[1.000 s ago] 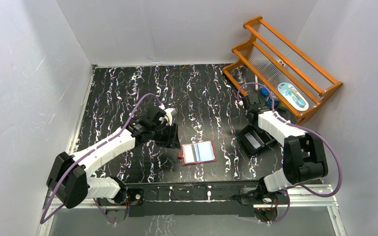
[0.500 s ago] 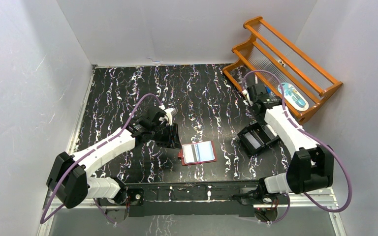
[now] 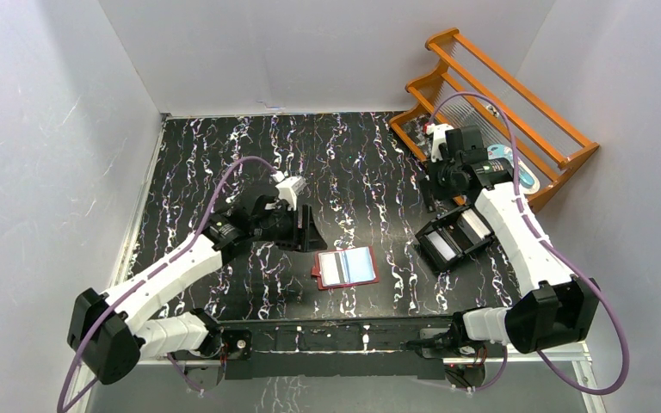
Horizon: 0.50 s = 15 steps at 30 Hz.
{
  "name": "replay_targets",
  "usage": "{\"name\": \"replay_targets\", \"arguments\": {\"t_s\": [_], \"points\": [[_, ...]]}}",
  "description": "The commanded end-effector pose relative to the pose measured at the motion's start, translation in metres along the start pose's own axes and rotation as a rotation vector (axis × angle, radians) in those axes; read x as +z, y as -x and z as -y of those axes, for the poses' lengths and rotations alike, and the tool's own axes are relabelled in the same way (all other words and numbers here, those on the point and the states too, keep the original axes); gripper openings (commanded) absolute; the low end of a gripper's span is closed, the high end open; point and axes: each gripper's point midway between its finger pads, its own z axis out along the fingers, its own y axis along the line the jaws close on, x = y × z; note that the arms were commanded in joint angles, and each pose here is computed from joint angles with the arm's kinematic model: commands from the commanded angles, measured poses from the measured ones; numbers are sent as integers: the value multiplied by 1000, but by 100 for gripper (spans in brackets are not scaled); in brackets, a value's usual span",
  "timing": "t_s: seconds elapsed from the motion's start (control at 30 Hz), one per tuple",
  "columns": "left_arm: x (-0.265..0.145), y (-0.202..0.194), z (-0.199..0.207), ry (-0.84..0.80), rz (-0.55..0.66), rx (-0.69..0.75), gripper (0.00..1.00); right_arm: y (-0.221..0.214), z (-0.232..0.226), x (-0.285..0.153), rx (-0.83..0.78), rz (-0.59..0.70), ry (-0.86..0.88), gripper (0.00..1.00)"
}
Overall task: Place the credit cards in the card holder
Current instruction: Pick up the credit card from the card box, then place the credit card in the card box.
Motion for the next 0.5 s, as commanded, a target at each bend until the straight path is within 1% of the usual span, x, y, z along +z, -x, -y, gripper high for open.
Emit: {"name": "replay_targets", "arguments": {"t_s": [0.0,0.1,0.2,0.27,0.33,0.47], "points": [[-20,27,33,-95,101,-1,57,45,-57,-25,183,180,307,0],[-21,34,41,-113,112,-46,57,52,-88,-36,236,229,492,0],[-19,37,50,-161,122,-90,57,56,-96,-40,274,273,547,0],[-17,35,52,-187,113,-98,57,56,-98,-40,264,271,559,0],[-15,33,48,-174,108,-108,57,50,-86,-33,230,248,481,0],[-13,25,38,-138,102,-112,57,34,-30,-22,133,141,158,1]]}}
